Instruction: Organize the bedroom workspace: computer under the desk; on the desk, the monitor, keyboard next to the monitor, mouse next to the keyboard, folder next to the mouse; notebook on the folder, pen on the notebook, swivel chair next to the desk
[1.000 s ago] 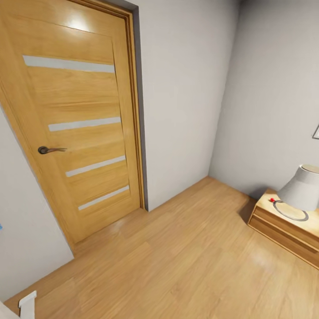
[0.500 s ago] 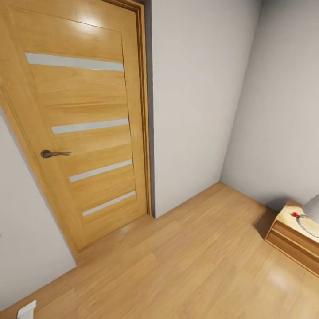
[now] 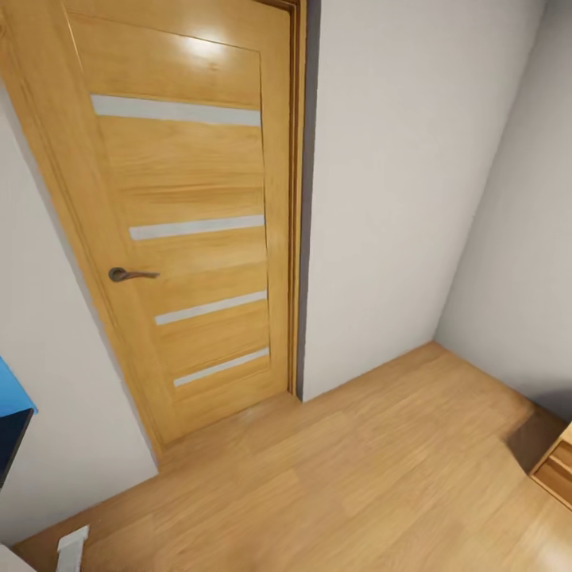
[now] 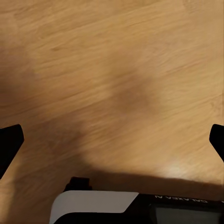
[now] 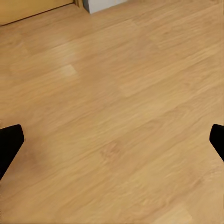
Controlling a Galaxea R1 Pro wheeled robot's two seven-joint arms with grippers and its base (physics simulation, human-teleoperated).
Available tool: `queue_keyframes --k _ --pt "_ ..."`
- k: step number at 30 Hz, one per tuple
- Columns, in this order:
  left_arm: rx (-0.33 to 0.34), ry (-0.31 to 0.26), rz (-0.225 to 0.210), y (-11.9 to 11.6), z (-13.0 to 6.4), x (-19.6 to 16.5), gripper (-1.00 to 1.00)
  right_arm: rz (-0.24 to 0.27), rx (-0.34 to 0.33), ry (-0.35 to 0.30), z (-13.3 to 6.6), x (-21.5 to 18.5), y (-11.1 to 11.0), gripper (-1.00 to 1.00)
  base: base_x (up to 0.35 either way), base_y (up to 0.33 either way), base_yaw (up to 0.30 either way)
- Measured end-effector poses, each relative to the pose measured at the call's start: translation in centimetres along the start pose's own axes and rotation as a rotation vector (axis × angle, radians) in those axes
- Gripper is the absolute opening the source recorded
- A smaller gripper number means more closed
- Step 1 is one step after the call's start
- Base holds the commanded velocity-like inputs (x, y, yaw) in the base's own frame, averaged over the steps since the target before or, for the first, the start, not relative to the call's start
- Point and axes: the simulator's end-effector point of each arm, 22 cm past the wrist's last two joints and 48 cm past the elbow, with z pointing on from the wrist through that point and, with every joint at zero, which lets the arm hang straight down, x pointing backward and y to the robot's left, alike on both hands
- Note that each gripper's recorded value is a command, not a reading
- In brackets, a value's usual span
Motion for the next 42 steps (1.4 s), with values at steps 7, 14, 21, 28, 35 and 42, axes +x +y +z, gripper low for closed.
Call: queue_keyframes --k 7,14,21,28,35,42 --pt "0.0 -0.002 0.0 0.01 0.01 -0.04 1.0 0.0 0.0 0.0 0.01 0.0 0.01 1.0 0.01 -0.028 0.282" --pt "-0.001 -0.002 0.0 0.03 0.01 -0.05 1.0 0.001 0.001 0.0 0.01 -0.01 -0.01 1.0 0.001 -0.241 0.284" --pt "-0.001 -0.002 0.0 0.03 0.01 -0.03 1.0 0.002 0.002 0.001 0.01 0.02 -0.05 1.0 0.0 -0.303 0.284" --pt "-0.001 -0.001 0.0 0.03 0.0 -0.02 1.0 0.002 0.002 0.001 0.01 0.02 -0.05 1.0 0.007 -0.308 0.285" --pt "0.0 -0.001 0.0 0.0 0.0 0.0 1.0 0.003 0.003 0.001 0.0 0.02 -0.07 1.0 0.06 -0.31 0.286" --pt "0.0 -0.001 0.0 0.01 0.01 -0.02 1.0 0.003 0.003 0.001 0.01 0.02 -0.07 1.0 0.029 -0.308 0.287"
